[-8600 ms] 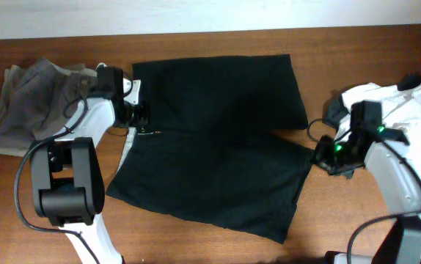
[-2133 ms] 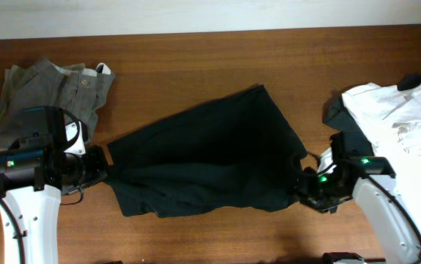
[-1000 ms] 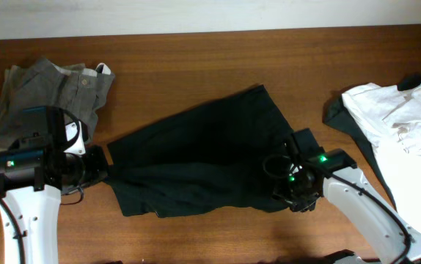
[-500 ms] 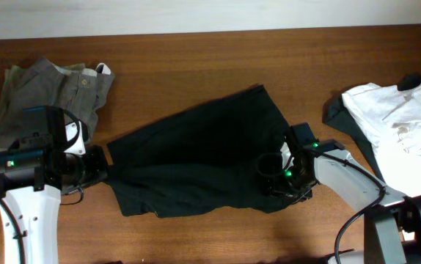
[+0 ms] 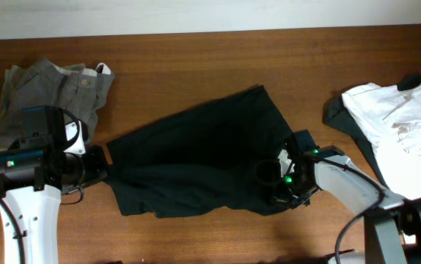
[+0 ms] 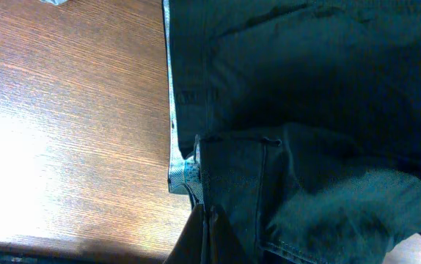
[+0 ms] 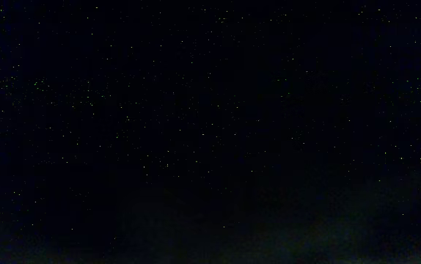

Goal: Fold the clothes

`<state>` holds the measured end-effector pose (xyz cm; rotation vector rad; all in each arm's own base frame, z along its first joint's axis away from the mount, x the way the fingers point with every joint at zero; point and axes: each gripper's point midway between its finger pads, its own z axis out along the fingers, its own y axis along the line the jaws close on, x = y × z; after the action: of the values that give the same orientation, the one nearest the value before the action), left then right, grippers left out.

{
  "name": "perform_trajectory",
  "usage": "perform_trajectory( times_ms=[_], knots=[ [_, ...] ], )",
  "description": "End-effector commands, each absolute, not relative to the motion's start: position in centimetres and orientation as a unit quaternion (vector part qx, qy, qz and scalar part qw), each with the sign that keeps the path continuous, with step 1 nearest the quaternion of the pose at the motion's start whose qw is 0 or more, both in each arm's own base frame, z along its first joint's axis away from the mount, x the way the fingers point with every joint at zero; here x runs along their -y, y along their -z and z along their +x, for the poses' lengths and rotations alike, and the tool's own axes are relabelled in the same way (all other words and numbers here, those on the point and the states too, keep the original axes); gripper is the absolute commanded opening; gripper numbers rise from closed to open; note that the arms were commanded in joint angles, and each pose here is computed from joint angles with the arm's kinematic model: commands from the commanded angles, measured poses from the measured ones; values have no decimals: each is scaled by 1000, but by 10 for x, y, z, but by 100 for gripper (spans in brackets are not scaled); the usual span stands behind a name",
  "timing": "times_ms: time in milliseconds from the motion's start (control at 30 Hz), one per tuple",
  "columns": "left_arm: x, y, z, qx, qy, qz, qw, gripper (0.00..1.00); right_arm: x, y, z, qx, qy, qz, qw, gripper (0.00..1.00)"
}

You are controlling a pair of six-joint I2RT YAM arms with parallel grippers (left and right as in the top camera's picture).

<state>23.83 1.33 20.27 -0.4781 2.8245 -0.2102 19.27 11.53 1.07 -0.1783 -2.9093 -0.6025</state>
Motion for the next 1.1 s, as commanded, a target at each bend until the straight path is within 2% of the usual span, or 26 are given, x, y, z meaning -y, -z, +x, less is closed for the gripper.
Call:
perform_trajectory(
  times_ms=[0, 100, 200, 300, 400, 500, 600, 700, 800, 1067],
  knots=[
    [-14, -204, 240, -976, 67, -154, 142, 1, -113, -41, 206, 977, 205, -51, 31, 4],
    [-14, -205, 239, -976, 68, -154, 141, 0, -71, -93, 222, 983, 132, -128, -23, 4],
    [-13, -207, 232, -976, 68, -154, 137, 0, -35, -165, 243, 970, 118, -191, -96, 4],
    [-12, -206, 226, -977, 68, -155, 127, 0, -23, -217, 272, 957, 127, -190, -178, 4],
    [-13, -206, 228, -977, 67, -155, 132, 0, -23, -233, 298, 945, 137, -184, -233, 4],
    [-19, -204, 245, -974, 57, -154, 157, 0, -27, -225, 331, 940, 155, -176, -246, 4],
    [-23, -176, 269, -972, 55, -154, 167, 0, -35, -196, 371, 940, 181, -169, -236, 4],
    [-26, -139, 281, -977, 51, -157, 136, 0, -43, -169, 410, 935, 206, -157, -241, 4],
    [-54, -110, 297, -979, -20, -167, 117, 0, -58, -145, 446, 925, 250, -136, -252, 4],
    [-75, -53, 373, -969, -45, -171, 172, 1, -83, -101, 483, 921, 265, -106, -265, 4]
  ],
)
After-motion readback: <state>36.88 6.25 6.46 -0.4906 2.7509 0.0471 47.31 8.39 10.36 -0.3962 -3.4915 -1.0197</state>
